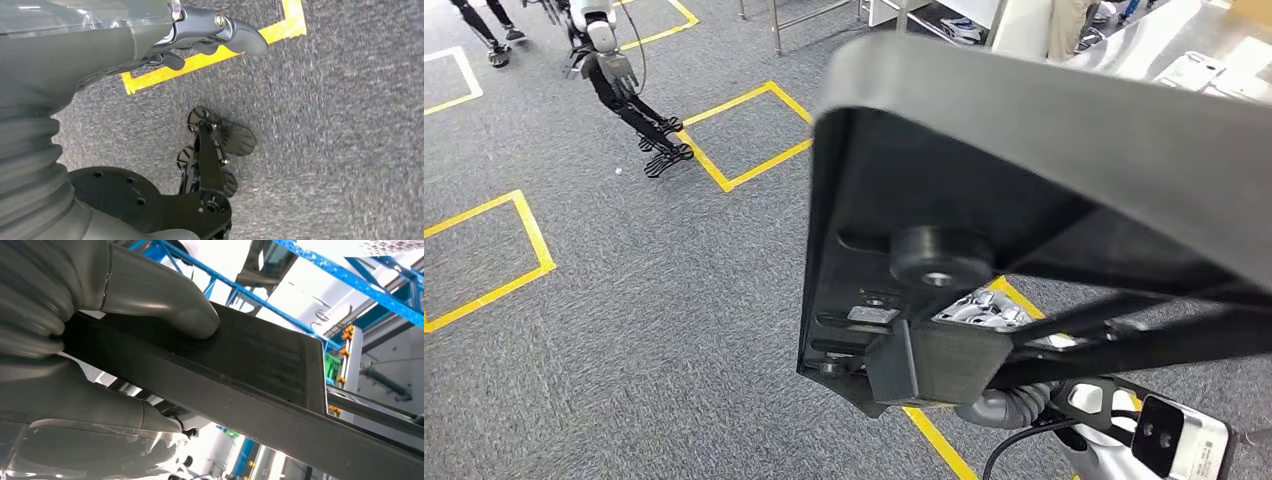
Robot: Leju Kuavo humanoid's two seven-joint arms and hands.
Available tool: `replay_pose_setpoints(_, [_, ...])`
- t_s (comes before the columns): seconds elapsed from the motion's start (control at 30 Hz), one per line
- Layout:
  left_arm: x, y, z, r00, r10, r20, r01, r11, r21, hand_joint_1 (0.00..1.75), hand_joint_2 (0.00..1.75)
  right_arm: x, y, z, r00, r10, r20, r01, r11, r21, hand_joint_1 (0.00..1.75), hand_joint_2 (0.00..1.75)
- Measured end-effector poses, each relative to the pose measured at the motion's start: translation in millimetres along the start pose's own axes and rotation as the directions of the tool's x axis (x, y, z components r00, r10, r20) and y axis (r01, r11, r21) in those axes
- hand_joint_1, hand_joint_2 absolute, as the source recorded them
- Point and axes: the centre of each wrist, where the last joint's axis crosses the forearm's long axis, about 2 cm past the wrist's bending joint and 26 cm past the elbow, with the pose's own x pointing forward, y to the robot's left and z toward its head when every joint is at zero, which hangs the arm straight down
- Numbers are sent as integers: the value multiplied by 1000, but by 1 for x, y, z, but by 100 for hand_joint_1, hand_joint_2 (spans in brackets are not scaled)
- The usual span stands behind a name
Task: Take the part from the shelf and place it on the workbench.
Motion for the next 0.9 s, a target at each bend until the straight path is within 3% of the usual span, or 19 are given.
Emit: replay_pose_setpoints(0.9, [-1, 4, 0, 1000, 4, 3, -3, 1000, -16, 0, 175, 2, 0, 4, 1000, -28, 13, 28, 999, -31, 175, 175])
